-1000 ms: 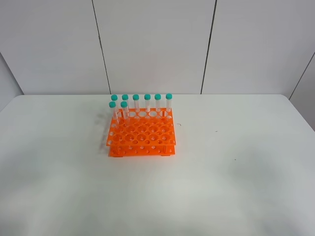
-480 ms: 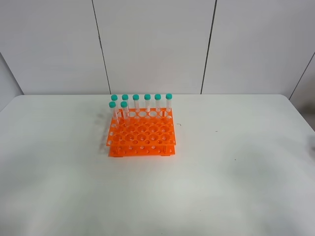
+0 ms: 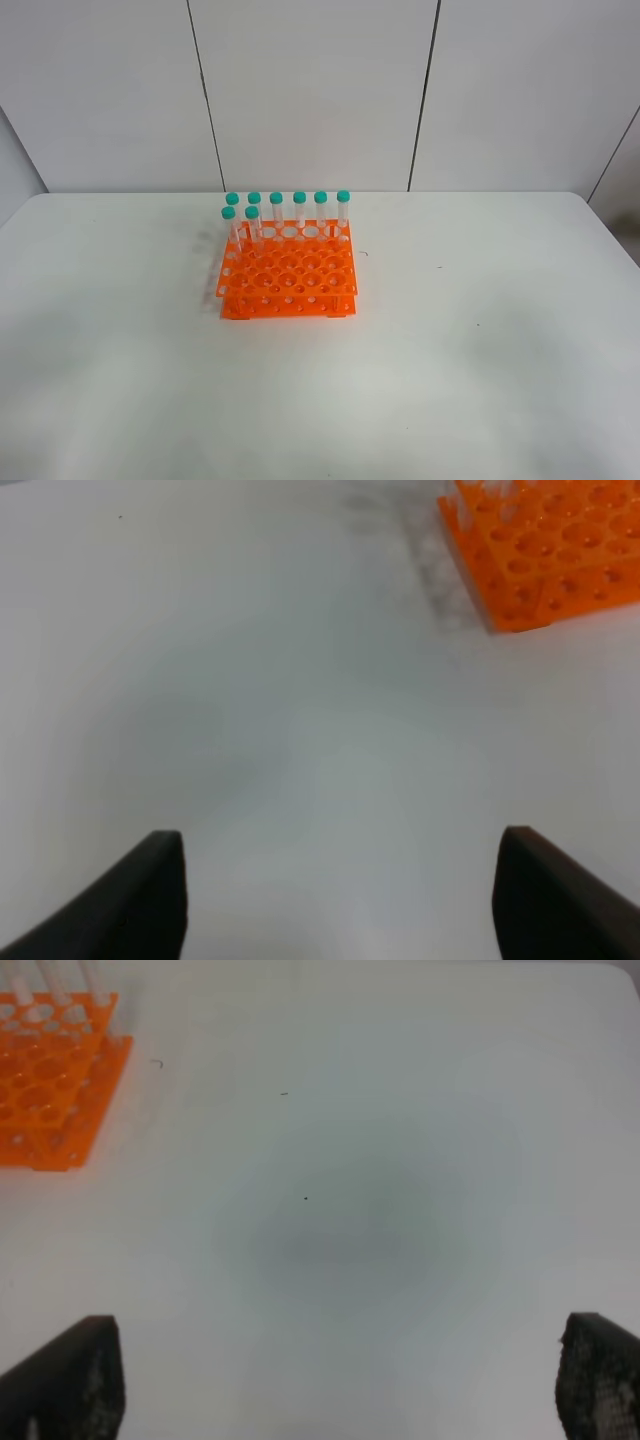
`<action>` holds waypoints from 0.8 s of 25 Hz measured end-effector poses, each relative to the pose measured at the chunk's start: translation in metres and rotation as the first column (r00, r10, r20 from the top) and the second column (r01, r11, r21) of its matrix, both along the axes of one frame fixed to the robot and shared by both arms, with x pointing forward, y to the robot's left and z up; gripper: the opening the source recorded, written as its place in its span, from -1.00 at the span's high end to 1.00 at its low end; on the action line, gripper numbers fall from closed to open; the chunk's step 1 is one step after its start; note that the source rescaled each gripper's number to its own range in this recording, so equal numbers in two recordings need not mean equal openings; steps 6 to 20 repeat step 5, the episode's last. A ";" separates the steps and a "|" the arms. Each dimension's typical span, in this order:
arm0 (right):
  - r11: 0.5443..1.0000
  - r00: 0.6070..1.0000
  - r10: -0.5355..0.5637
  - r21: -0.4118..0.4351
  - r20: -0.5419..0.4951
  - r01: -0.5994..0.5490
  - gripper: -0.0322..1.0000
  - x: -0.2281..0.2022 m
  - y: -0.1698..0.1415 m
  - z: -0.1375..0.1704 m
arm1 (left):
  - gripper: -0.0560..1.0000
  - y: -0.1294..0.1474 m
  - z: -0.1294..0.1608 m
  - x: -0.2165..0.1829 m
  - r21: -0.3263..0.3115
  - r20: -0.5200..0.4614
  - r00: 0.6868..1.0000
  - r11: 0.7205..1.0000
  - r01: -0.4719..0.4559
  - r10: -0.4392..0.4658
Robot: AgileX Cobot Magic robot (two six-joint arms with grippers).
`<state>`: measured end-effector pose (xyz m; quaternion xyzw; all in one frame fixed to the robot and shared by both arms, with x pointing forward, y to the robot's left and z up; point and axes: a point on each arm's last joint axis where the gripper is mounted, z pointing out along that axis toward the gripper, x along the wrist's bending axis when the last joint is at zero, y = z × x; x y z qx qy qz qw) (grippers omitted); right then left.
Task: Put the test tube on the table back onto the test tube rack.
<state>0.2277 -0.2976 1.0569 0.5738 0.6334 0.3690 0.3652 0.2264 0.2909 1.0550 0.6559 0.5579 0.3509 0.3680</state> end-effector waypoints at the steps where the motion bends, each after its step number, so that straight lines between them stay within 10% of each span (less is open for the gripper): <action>1: 1.000 1.000 0.000 0.000 0.000 0.000 -1.00 0.000 0.000 0.000 | -0.28 0.000 0.000 0.000 0.000 0.000 1.000 1.000 0.000 0.000; 20: 1.000 1.000 0.000 0.000 0.000 0.000 -1.00 0.000 0.000 0.000 | -0.28 0.000 0.000 0.000 0.000 0.000 1.000 1.000 0.000 0.000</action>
